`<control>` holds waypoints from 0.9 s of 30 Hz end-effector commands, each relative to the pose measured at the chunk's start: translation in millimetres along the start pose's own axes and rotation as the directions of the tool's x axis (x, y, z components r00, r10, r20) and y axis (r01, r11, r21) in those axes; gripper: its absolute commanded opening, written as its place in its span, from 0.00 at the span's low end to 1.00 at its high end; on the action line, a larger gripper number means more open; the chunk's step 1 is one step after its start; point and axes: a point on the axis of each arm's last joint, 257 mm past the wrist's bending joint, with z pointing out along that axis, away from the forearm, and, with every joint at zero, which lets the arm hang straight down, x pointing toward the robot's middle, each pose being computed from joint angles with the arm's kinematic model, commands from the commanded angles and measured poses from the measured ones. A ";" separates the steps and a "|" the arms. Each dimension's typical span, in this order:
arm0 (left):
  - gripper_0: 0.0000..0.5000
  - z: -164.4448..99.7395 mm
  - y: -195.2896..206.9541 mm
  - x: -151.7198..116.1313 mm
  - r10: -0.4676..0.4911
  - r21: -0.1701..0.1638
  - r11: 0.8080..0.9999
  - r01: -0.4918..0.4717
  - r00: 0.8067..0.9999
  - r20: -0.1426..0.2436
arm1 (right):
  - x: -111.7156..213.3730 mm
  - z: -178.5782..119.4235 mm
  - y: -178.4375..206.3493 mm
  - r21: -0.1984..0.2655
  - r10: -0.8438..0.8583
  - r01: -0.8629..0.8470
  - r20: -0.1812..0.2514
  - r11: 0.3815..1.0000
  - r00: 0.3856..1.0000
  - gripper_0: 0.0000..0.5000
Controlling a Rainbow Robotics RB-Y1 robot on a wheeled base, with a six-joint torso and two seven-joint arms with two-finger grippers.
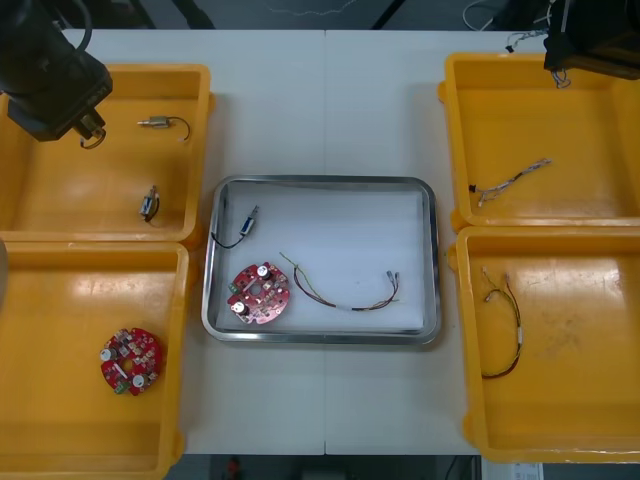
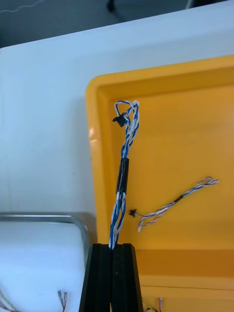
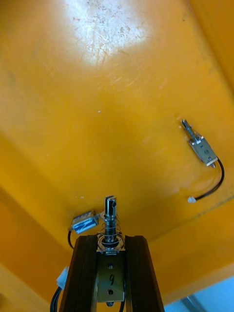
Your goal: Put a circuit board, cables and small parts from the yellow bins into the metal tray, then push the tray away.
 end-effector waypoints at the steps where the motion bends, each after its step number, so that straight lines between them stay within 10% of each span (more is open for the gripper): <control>1: 0.00 -18.2 23.3 -5.8 0.181 -0.015 0.984 -0.180 0.982 0.053 | 14.8 -19.1 12.3 -0.030 -0.144 0.145 0.034 0.989 0.989 0.00; 15: 0.00 -46.7 -20.3 54.4 0.490 0.127 0.859 -0.496 0.868 0.080 | 112.3 -21.8 115.7 -0.241 -0.546 0.525 -0.027 0.816 0.837 0.00; 27: 0.00 -46.4 -20.9 71.2 0.641 0.126 0.755 -0.644 0.765 0.069 | 168.3 13.4 139.9 -0.265 -0.814 0.776 -0.064 0.572 0.578 0.00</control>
